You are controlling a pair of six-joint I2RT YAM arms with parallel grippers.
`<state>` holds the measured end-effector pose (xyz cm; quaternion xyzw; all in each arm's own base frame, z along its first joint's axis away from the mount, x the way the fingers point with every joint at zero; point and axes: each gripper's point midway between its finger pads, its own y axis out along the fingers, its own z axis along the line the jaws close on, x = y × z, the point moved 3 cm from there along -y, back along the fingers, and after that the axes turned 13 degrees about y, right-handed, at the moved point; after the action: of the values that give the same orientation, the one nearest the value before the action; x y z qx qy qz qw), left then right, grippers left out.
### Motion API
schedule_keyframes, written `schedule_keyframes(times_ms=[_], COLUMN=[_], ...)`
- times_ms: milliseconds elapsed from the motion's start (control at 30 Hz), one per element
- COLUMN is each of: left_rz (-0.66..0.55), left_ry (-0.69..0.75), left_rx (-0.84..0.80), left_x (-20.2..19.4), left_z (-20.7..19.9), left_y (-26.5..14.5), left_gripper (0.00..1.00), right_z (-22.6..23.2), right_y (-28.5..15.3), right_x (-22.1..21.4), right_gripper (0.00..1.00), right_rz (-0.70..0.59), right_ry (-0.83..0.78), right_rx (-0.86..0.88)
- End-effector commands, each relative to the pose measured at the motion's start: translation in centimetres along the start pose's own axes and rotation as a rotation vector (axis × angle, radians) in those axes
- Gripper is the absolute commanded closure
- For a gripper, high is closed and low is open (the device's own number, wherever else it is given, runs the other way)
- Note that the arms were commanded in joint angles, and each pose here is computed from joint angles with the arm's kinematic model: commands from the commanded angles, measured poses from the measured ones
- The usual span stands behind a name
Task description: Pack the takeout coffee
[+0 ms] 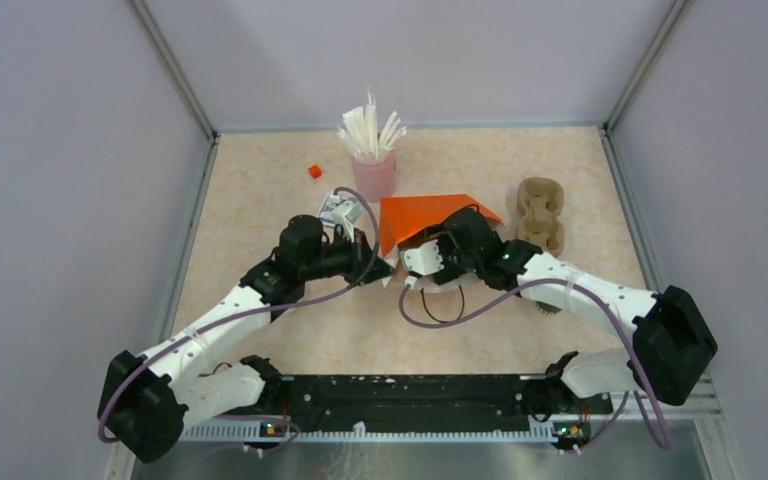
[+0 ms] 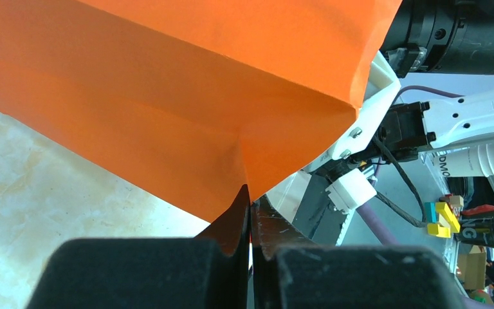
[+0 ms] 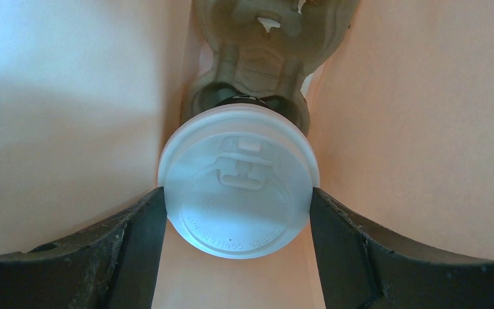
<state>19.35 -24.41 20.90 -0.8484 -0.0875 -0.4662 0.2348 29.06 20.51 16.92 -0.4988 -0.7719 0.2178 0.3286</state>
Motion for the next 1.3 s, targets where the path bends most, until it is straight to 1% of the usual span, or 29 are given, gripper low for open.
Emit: schedule_keyframes(times_ms=[0,133,400,1100,1267], left_rz=[-0.062,-0.060,-0.058,-0.062,-0.058], left_ry=[0.056,0.044,0.038,0.041,0.048], left_rx=[-0.041,-0.045,-0.050,-0.058,-0.055], left_x=[2.4,2.3,2.3,2.5,2.5], left_z=[-1.1,-1.2,-1.2,-1.4,-1.3], left_y=[-0.2,-0.1,0.0,0.0,0.0], left_gripper=[1.00,1.00,1.00,1.00,1.00], right_z=[-0.6,-1.0,-1.3,-0.9,-1.7], right_y=[0.4,0.4,0.8,1.7,1.3], right_x=[-0.4,-0.6,-0.9,-1.2,-1.1], right_gripper=[0.39,0.40,0.39,0.37,0.31], right_rz=[-0.002,-0.006,0.002,0.024,0.027], right_ry=[0.037,0.040,0.038,0.038,0.043], right_rx=[-0.030,-0.072,-0.087,-0.071,-0.090])
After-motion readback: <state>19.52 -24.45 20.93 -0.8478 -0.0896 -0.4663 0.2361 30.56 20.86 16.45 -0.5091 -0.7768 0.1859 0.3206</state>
